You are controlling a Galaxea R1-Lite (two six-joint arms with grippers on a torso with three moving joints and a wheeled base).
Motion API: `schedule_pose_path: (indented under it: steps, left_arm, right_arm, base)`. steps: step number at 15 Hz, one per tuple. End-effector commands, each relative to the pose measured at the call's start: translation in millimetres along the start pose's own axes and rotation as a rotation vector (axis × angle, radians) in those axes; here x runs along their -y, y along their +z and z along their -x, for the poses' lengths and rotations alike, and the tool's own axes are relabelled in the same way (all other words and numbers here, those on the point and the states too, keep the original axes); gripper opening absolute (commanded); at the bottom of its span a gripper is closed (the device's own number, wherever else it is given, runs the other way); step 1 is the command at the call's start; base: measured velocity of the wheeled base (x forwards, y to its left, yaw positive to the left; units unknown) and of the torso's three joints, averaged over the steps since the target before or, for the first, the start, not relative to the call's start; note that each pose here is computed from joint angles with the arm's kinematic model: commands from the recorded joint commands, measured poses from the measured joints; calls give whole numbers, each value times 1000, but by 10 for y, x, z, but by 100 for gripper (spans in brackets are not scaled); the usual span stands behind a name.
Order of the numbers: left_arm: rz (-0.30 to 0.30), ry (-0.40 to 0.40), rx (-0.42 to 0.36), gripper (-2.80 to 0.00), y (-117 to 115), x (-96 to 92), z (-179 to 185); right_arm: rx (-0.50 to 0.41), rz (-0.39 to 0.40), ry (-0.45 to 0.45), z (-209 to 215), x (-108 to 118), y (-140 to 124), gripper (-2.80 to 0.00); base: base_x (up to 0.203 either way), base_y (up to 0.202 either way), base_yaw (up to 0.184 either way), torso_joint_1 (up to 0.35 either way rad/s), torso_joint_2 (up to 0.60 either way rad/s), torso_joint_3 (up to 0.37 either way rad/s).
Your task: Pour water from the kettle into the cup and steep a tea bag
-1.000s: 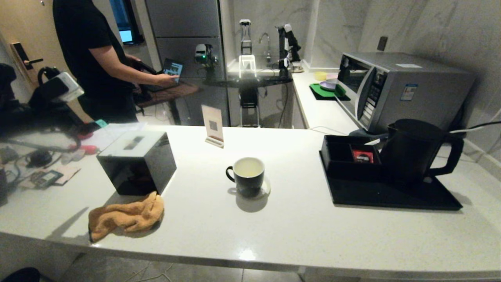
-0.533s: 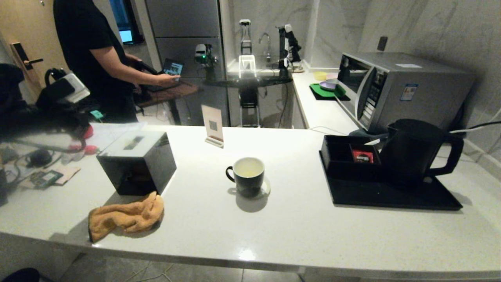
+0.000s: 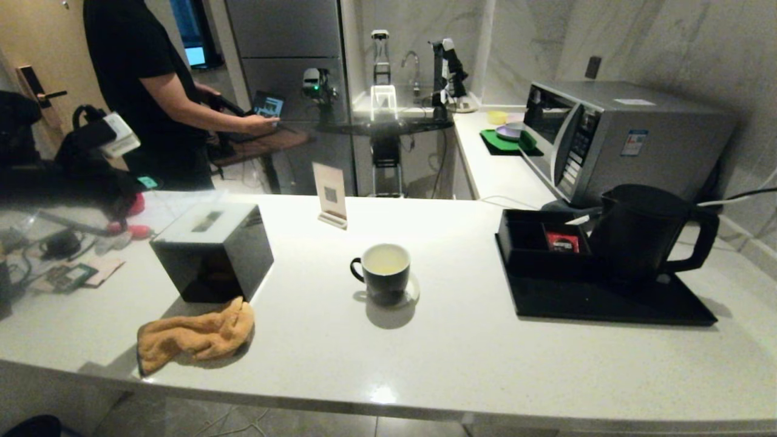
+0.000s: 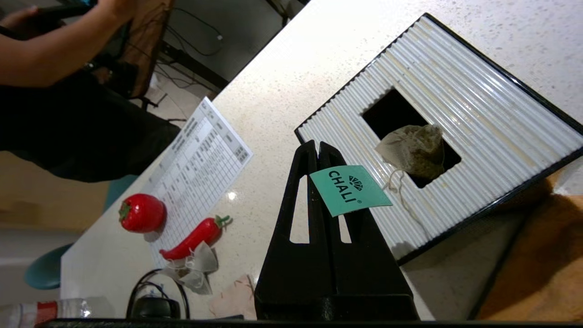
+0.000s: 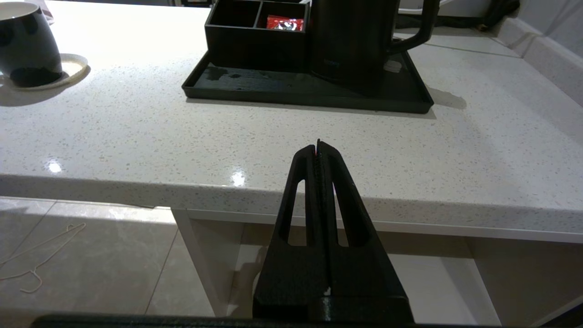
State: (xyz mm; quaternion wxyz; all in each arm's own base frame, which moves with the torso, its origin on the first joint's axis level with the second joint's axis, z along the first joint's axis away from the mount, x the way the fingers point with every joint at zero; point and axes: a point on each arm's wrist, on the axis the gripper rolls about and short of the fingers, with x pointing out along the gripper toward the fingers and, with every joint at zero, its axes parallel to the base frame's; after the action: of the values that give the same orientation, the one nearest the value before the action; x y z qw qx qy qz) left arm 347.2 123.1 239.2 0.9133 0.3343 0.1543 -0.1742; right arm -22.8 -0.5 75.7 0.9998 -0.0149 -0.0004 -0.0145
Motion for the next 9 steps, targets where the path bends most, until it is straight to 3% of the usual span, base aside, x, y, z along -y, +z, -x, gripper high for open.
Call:
schedule_pose_path:
  steps: [1, 7, 9]
  left_arm:
    - [-9, -2, 3, -280, 38, -40, -48]
    - [21, -76, -44, -280, 217, -80, -118]
    - [29, -106, -55, -280, 173, -41, -249]
  right_arm:
    - [2, 1, 0, 1, 0, 4, -280]
    - [2, 1, 0, 1, 0, 4, -280]
    - [0, 1, -1, 0, 0, 0, -280]
  base:
    - [0, 0, 0, 0, 0, 0]
    - [0, 0, 0, 0, 0, 0]
    - [0, 0, 0, 0, 0, 0]
